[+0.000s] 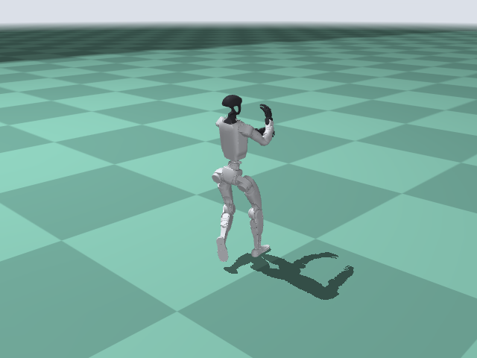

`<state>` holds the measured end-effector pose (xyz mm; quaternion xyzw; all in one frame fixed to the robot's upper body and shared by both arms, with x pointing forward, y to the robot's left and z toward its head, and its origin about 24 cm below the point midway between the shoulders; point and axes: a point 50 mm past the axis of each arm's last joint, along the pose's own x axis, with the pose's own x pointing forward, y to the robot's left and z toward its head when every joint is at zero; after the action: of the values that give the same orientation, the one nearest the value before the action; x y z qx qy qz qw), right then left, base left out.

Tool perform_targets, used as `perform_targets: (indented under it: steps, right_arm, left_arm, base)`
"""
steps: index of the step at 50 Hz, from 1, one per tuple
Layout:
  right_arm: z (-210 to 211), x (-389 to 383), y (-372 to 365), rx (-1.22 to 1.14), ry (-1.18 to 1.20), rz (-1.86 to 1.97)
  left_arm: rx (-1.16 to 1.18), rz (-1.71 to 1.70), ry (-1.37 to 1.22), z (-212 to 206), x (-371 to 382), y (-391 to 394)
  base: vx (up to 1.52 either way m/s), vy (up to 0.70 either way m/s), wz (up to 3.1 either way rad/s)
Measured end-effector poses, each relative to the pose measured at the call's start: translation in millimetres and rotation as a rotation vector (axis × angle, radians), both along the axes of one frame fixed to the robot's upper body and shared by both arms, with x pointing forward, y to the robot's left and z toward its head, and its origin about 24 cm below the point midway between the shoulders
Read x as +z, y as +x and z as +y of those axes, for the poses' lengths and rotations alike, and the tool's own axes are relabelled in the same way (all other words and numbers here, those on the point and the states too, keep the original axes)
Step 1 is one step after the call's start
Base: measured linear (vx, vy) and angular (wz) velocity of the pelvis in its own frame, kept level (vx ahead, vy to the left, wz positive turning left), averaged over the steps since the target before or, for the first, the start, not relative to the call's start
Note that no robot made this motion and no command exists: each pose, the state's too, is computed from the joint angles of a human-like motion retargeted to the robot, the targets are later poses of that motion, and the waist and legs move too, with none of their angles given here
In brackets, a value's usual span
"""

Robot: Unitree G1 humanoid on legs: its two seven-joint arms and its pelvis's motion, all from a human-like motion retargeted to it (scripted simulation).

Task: Kungfu

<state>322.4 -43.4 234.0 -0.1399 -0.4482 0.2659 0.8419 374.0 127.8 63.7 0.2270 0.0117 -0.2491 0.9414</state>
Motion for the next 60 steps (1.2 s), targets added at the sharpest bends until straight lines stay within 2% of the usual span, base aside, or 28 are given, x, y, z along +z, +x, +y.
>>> perform_targets:
  steps: [3, 5, 8, 10, 11, 13, 16, 20, 24, 28, 32, 35, 37, 40, 43, 45, 47, 49, 53, 56, 60]
  right_arm:
    - [-38, -128, 15, -0.261, -0.165, 0.427]
    - [-68, -219, -7, -0.425, -0.363, 0.751]
    - [-128, -330, -87, -0.614, -0.751, 1.238]
    - [-170, -373, -163, -0.6, -0.998, 1.561]
    - [-185, -383, -200, -0.53, -1.031, 1.702]
    - [-210, -388, -276, -0.4, -0.972, 1.982]
    - [-218, -375, -372, -0.306, -0.681, 2.256]
    - [-204, -356, -427, -0.319, -0.334, 2.324]
    - [-182, -352, -432, -0.195, -0.231, 2.303]
    - [-167, -348, -416, -0.003, -0.311, 2.221]
    - [-157, -345, -407, 0.056, -0.371, 2.139]
    - [-147, -343, -403, 0.099, -0.403, 2.086]
    - [-152, -345, -406, 0.156, -0.476, 2.109]
    - [-158, -352, -418, 0.122, -0.435, 2.238]
    - [-157, -360, -433, 0.006, -0.307, 2.377]
    - [-160, -365, -441, -0.115, -0.235, 2.444]
    - [-167, -370, -439, -0.277, -0.147, 2.467]
    - [-174, -374, -425, -0.428, -0.038, 2.431]
    - [-188, -380, -356, -0.633, 0.252, 2.163]
    - [-187, -375, -279, -0.6, 0.415, 1.913]
    - [-151, -350, -171, -0.313, 0.473, 1.657]
  left_arm:
    - [0.06, 0.502, 0.268, 45, -129, -86]
    - [0.16, 0.799, 0.464, 92, -185, -170]
    - [0.325, 1.182, 0.594, 128, -221, -299]
    - [0.39, 1.412, 0.549, 129, -227, -379]
    - [0.402, 1.52, 0.507, 128, -224, -414]
    - [0.391, 1.713, 0.424, 119, -215, -476]
    - [0.306, 1.929, 0.325, 100, -189, -557]
    - [0.167, 2.048, 0.187, 77, -164, -606]
    - [-0.101, 1.998, 0.046, 72, -166, -590]
    - [-0.352, 1.864, -0.082, 85, -161, -557]
    - [-0.422, 1.706, -0.133, 82, -164, -528]
    - [-0.441, 1.688, -0.059, 103, -166, -508]
    - [-0.413, 1.73, 0.093, 143, -168, -476]
    - [-0.228, 1.621, 0.383, 194, -165, -411]
    - [0.002, 1.267, 0.552, 231, -139, -309]
    - [0.127, 0.946, 0.551, 235, -105, -230]
    - [0.141, 0.59, 0.463, 212, -61, -153]
    - [0.07, 0.283, 0.337, 171, -14, -97]
    - [-0.171, -0.136, 0.06, 81, 63, -48]
    - [-0.349, -0.273, -0.141, 27, 89, -46]
    - [-0.546, -0.231, -0.397, -23, 86, -56]
  base:
    - [0.79, -0.61, -1.21]
    - [0.62, -0.5, -2.12]
    - [0.57, -0.17, -1.67]
    - [0.38, 0.08, -1.75]
    - [0.6, 0.09, -1.71]
    - [0.54, -0.02, -0.25]
    - [0.41, -0.2, 0.87]
    - [0.19, -0.17, 0.18]
    - [0.18, -0.15, 0.07]
    - [0.35, -0.12, 0.6]
    - [0.26, -0.03, 0.56]
    - [0.25, -0.16, 1.01]
    - [0.26, -0.14, 1.57]
    - [0.27, -0.16, 0.8]
    - [0.22, -0.22, 0.27]
    - [0.29, -0.14, -0.17]
    - [0.32, -0.03, -0.72]
    - [0.2, 0.08, -1.12]
    - [0.4, 0.24, -1.77]
    - [0.41, 0.48, -2.54]
    - [0.31, 0.76, -4.03]
